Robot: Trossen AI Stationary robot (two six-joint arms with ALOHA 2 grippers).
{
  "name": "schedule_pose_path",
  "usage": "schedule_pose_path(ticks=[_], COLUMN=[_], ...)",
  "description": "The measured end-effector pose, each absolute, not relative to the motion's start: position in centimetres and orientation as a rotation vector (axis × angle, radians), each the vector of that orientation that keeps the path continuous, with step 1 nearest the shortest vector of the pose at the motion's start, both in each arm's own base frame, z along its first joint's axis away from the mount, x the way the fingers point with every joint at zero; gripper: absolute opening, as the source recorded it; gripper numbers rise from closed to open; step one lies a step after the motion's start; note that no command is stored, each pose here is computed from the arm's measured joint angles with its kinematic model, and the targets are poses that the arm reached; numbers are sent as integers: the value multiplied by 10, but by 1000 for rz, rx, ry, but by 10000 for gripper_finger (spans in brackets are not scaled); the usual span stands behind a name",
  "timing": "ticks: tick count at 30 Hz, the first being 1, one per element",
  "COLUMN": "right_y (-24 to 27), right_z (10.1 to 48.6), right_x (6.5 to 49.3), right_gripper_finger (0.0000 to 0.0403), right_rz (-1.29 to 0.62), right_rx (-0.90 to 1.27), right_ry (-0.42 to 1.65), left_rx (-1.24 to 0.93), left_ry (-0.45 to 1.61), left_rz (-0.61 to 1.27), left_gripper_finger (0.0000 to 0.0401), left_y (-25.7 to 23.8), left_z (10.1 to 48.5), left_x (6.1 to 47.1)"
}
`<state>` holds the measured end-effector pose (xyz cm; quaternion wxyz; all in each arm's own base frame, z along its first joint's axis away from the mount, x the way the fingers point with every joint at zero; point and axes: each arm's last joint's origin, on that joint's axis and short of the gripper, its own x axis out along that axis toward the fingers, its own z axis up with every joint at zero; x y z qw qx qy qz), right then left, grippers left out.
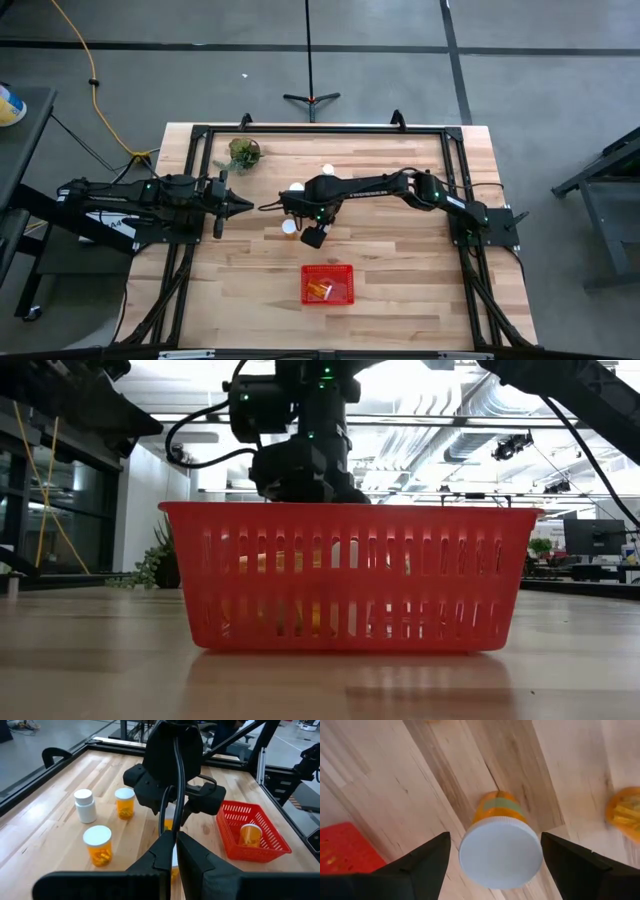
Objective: Pick and place pill bottles into a basket
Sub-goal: Put the orange pill bottle into the red bin
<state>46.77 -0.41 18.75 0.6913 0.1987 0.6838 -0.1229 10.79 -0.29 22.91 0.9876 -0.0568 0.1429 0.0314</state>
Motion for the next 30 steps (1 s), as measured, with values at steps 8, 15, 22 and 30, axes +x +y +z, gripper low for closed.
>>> schedule_pose_path(ticks=[8, 15, 22, 30], right_y=[-3, -2, 8, 23], right_z=[188, 188, 187, 199], right_x=[468, 468, 464, 463], right_gripper_finger=[233, 191, 209, 191], right_rz=[-262, -259, -257, -235], right_rx=[451, 464, 456, 444], right_ry=[1525, 1534, 1569, 1581], left_rx=[-113, -113, -112, -112], left_ry=[287, 287, 287, 287], left_rz=[69, 69, 73, 73], left_gripper_finger=[60, 60, 60, 60], left_y=[-3, -3, -3, -3], left_z=[229, 229, 229, 229], left_x=[108, 108, 108, 108])
